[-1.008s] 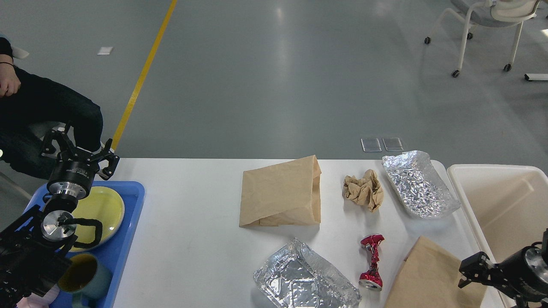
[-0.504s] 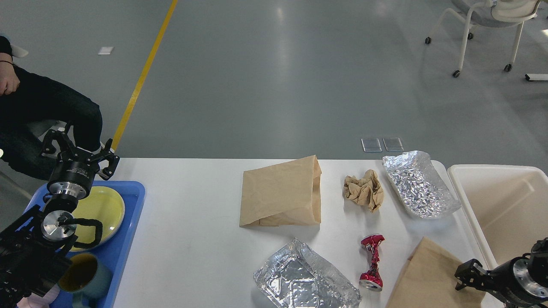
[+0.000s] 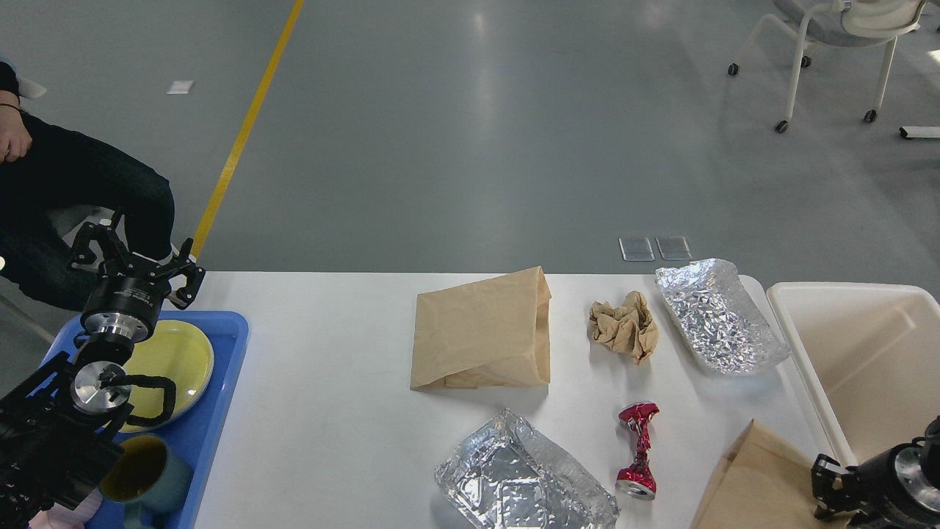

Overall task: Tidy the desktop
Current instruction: 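Grasp the brown paper bag, lift it and drop it into the bin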

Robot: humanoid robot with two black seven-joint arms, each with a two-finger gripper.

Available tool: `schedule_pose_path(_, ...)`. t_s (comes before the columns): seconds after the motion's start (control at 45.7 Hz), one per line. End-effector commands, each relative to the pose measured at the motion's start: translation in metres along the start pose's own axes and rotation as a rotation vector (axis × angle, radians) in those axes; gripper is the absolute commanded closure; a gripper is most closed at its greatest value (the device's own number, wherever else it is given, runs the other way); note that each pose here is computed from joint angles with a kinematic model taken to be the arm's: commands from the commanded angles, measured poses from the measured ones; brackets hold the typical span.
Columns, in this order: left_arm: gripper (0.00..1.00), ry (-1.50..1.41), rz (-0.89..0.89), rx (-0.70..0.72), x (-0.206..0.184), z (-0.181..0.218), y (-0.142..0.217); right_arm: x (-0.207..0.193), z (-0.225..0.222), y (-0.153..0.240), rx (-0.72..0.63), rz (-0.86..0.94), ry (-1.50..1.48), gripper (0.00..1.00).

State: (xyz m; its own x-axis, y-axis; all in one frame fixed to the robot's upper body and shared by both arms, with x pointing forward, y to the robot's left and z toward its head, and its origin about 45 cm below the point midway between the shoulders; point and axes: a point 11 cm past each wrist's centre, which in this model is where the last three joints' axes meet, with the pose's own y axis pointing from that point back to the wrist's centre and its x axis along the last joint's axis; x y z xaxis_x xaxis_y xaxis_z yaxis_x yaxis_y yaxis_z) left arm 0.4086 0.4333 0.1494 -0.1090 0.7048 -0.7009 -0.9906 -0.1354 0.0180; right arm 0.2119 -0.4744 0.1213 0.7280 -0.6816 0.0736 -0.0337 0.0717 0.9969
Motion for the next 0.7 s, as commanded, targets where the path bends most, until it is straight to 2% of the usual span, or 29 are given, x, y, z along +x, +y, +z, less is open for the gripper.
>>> schedule_pose_path(0.0,0.03,0.001,0.0,0.001,0.0,-0.001,0.0,0.011,0.005,0.013,-0.004,0.032,-0.01,1.0)
schedule_pose_path(0.11,0.03,0.0,0.0,-0.001,0.0,0.0,0.0,0.02,0.002,0.024,0.001,0.049,-0.006,1.0)
schedule_pose_path(0.263,0.03,0.0,0.0,0.0,0.0,0.0,0.0,0.045,-0.003,0.064,0.041,0.094,-0.016,1.0)
schedule_pose_path(0.482,0.03,0.0,0.0,0.0,0.0,0.0,0.0,0.086,-0.056,0.169,0.25,0.149,0.03,1.0)
schedule_pose_path(0.679,0.03,0.0,0.0,-0.001,0.0,0.0,0.0,0.099,-0.096,0.25,0.402,0.225,0.109,1.0)
